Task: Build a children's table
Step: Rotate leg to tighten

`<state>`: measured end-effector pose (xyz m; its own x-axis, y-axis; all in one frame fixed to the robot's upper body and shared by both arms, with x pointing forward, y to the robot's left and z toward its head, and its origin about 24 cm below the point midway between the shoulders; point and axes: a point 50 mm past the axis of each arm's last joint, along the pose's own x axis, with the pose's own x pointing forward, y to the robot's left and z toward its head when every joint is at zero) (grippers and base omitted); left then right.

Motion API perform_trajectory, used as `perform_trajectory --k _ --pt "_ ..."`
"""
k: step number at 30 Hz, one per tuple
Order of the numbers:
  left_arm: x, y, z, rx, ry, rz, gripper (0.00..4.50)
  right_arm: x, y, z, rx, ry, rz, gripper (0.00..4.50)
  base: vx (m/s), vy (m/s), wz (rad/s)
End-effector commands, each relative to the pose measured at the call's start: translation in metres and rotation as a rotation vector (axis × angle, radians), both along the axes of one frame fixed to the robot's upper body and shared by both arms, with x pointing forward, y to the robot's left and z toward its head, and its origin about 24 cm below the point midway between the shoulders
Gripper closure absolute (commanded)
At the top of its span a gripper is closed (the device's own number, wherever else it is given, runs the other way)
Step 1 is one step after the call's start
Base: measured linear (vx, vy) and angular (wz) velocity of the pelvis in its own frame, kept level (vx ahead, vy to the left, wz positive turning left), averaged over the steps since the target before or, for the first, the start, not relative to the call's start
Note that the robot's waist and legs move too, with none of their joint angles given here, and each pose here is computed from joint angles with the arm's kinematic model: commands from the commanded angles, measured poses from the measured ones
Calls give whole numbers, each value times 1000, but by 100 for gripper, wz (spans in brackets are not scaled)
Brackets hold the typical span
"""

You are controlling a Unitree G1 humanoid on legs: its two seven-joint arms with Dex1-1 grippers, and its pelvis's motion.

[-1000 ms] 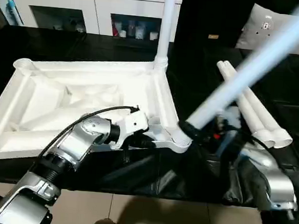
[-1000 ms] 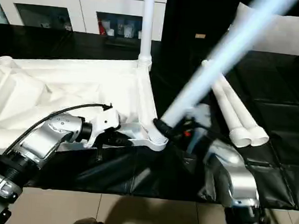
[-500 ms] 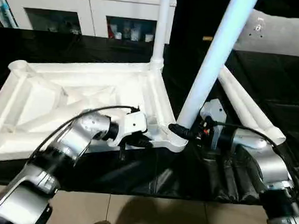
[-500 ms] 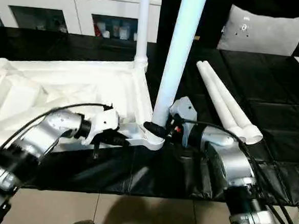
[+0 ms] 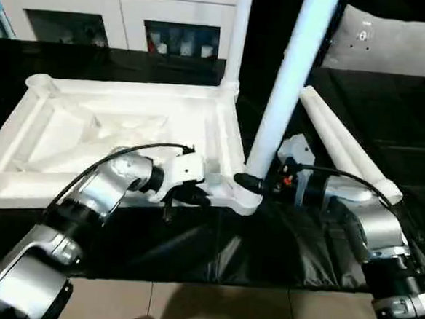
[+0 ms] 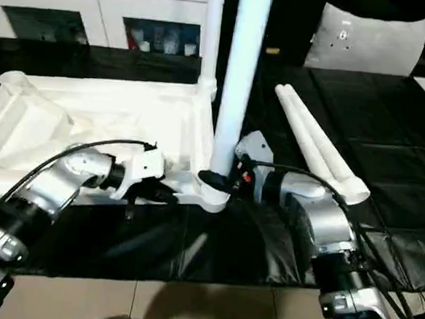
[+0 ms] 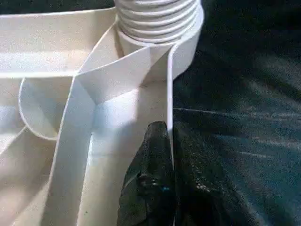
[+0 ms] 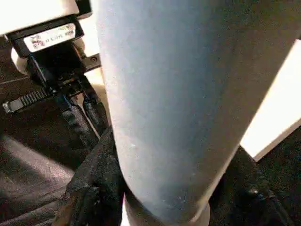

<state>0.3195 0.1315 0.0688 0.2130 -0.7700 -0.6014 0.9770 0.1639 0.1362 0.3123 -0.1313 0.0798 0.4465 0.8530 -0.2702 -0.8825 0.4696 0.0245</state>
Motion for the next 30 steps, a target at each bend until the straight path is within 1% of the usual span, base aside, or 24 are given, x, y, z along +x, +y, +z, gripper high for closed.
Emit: perform_trajectory --k 1,3,4,6,8,9,10,11,12,14,17,19,20,21,24,27,28,29,30 --pt "-4 0 8 -40 -11 47 450 -13 -9 -51 -156 218 -106 262 0 0 0" --pt "-9 -1 7 -47 -7 73 450 -11 -10 -51 -159 220 -150 262 0 0 0" --pt "-14 -4 8 -52 -7 97 450 -7 -11 -51 -162 211 -195 262 0 0 0" --pt "-21 -11 11 -72 -2 117 450 -5 -11 -50 -158 203 -236 262 0 0 0" --pt "-26 -22 14 -93 4 132 450 -3 -9 -49 -152 192 -252 262 0 0 0" --pt "-32 -36 16 -103 3 131 450 -2 -7 -47 -142 178 -260 262 0 0 0" --pt "-33 -43 16 -104 -6 129 450 -2 -6 -47 -141 169 -264 262 0 0 0" --pt "-34 -46 17 -106 -9 130 450 -2 -5 -47 -140 166 -267 262 0 0 0" --pt "-36 -54 19 -108 -16 136 450 -2 -4 -47 -138 156 -275 262 0 0 0" --pt "-37 -60 21 -117 -25 146 450 -2 -3 -46 -131 150 -289 262 0 0 0" --pt "-35 -62 23 -114 -37 164 450 -2 -2 -46 -120 151 -299 262 0 0 0" --pt "-30 -55 22 -90 -58 204 450 -3 -2 -47 -113 155 -305 262 0 0 0" --pt "-30 -55 22 -90 -58 204 450 -3 -2 -47 -113 155 -305 262 0 0 0" --pt "-28 -50 21 -70 -77 222 450 -4 -3 -48 -105 159 -311 262 0 0 0" --pt "-26 -44 22 -56 -88 244 450 -3 -4 -49 -101 166 -325 262 0 0 0" --pt "-21 -41 24 -53 -143 261 450 0 -3 -50 -92 165 -345 262 0 0 0" --pt "-19 -41 26 -75 -160 271 450 1 -3 -49 -83 164 -349 227 0 0 0" --pt "-19 -41 26 -76 -160 271 450 1 -2 -49 -83 164 -349 227 0 0 0" --pt "-18 -41 26 -83 -158 273 450 1 -2 -49 -77 161 -351 206 0 0 0"
